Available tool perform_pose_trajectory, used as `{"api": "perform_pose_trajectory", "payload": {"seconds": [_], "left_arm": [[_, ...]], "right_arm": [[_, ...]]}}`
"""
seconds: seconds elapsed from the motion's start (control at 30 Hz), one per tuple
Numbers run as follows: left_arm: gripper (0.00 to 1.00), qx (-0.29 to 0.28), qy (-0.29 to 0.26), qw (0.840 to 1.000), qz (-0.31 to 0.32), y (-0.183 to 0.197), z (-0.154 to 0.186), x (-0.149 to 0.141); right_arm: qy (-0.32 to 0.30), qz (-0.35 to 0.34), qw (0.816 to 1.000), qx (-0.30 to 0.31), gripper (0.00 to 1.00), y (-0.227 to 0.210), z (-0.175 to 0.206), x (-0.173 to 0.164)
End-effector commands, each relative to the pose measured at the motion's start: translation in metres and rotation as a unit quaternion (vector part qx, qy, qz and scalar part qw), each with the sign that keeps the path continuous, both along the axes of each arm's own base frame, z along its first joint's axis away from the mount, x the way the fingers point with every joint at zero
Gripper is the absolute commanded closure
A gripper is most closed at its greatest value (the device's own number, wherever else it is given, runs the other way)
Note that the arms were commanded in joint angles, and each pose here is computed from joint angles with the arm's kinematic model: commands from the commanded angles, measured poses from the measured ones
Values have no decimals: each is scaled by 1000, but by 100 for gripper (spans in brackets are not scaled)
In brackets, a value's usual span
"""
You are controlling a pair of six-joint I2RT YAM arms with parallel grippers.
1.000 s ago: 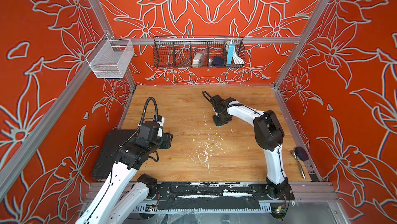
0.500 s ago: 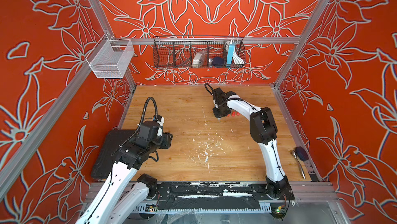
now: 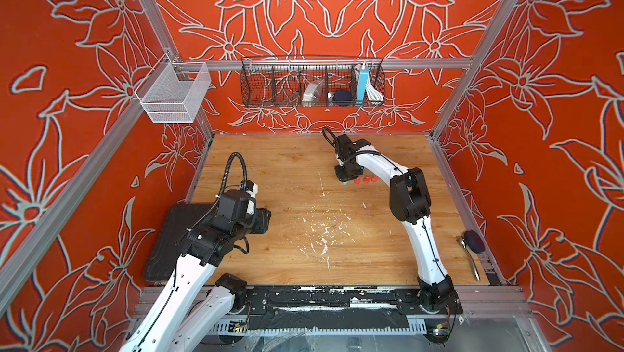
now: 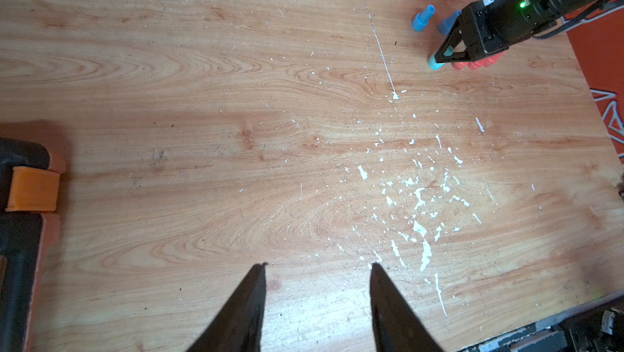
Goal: Close the stamp cap
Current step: Place the stamp at the center of the board.
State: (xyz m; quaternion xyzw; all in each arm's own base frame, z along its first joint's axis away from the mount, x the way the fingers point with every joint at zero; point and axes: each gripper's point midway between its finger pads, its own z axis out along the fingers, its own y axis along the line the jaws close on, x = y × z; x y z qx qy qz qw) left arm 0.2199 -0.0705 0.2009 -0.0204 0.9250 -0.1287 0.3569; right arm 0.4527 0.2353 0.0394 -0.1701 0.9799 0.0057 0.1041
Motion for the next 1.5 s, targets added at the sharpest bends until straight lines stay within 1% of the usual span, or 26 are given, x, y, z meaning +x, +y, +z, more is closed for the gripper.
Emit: {"api": "perform_pose_trajectory", "payload": {"seconds": [0.0,0.23,0.87,1.03,1.13,1.23,1.33,1.37,1.47], "left_arm": [[50,3,-6,1000,-3,0,0,2],[50,3,-6,1000,-2,1,0,2],[50,2,-6,1000,-1,1,0,2],[49,3,-6,1000,1,2,0,2],[48,4,-6,1000,2,2,0,3],[48,4,-7,1000,3,3,1,3],[48,4,-7,1000,4,3,1,3],[48,4,-7,1000,4,3,1,3],[48,4,-6,1000,4,3,0,3]], "right_arm": [[65,-3,997,-52,91,-25,-53,-15],[68,-7,996,-58,91,-30,-56,-10],[67,-7,996,-56,91,-30,-54,-10],[57,-9,997,-57,85,-30,-46,-7],[51,-9,997,-54,76,-29,-39,-3],[40,-9,998,-50,70,-27,-32,2],[30,-10,998,-47,67,-26,-23,5],[40,-10,998,-52,66,-29,-20,-1],[31,-10,998,-47,63,-29,-10,0]]}}
